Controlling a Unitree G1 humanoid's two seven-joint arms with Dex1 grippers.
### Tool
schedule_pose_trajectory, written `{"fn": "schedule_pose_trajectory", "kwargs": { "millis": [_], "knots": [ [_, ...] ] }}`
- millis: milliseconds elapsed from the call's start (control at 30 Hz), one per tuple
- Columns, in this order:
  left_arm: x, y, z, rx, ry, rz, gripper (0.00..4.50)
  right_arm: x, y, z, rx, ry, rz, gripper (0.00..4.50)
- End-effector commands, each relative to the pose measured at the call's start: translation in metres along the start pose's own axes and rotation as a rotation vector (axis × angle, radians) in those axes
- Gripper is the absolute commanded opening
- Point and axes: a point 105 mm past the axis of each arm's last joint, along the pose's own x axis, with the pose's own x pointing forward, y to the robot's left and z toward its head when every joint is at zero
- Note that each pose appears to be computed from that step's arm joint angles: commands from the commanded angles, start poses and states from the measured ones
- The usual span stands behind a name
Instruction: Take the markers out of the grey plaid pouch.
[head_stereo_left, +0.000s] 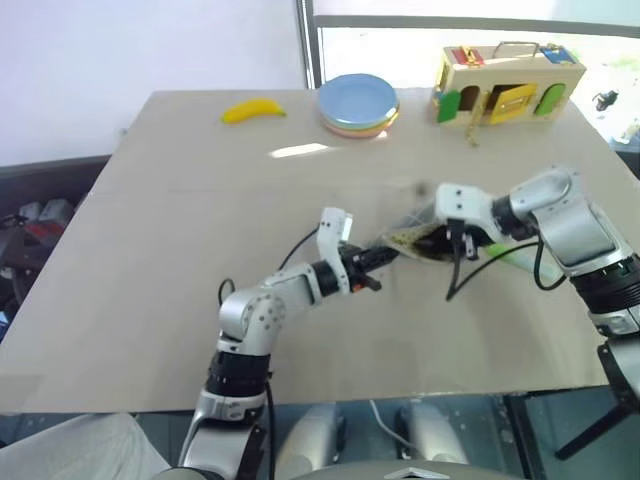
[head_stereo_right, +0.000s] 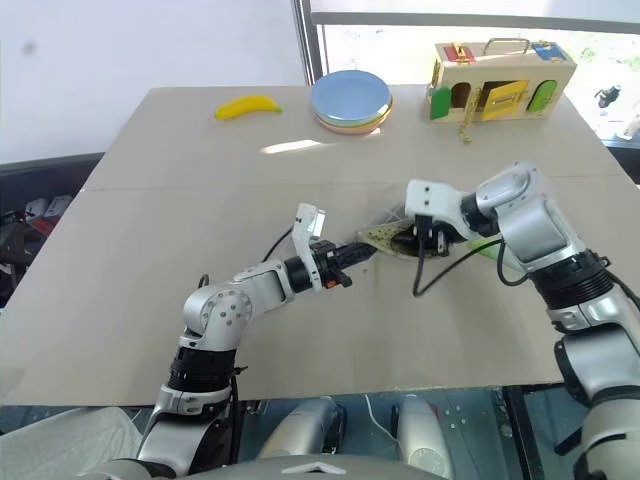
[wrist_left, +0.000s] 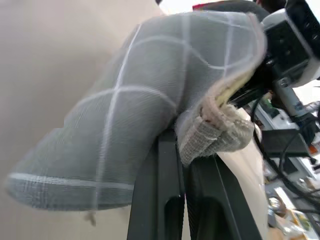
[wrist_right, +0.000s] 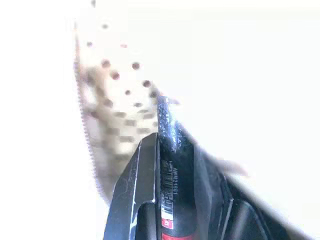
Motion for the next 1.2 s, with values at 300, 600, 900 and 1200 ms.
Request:
{"fn": "schedule_pose_trajectory", "kwargs": {
  "millis": [300, 600, 900, 1200],
  "knots": [
    [-0.009, 0.039, 0.025, 0.178, -0.08, 0.195, 0.0, -0.035, 0.009, 0.03, 0.547, -0.366, 0.095, 0.38],
    [-0.012, 0.046, 0.025, 0.227, -0.096, 0.233, 0.0, -0.046, 0.014, 0.01, 0.45, -0.267, 0.057, 0.38],
    [-0.028, 0.067, 0.035, 0.343, -0.151, 0.365, 0.0, -0.06, 0.021, 0.006, 0.235, -0.308, 0.07, 0.38],
    [-0.024, 0.065, 0.034, 0.361, -0.16, 0.367, 0.0, -0.067, 0.067, 0.0, 0.198, -0.254, 0.326, 0.38]
  ]
}}
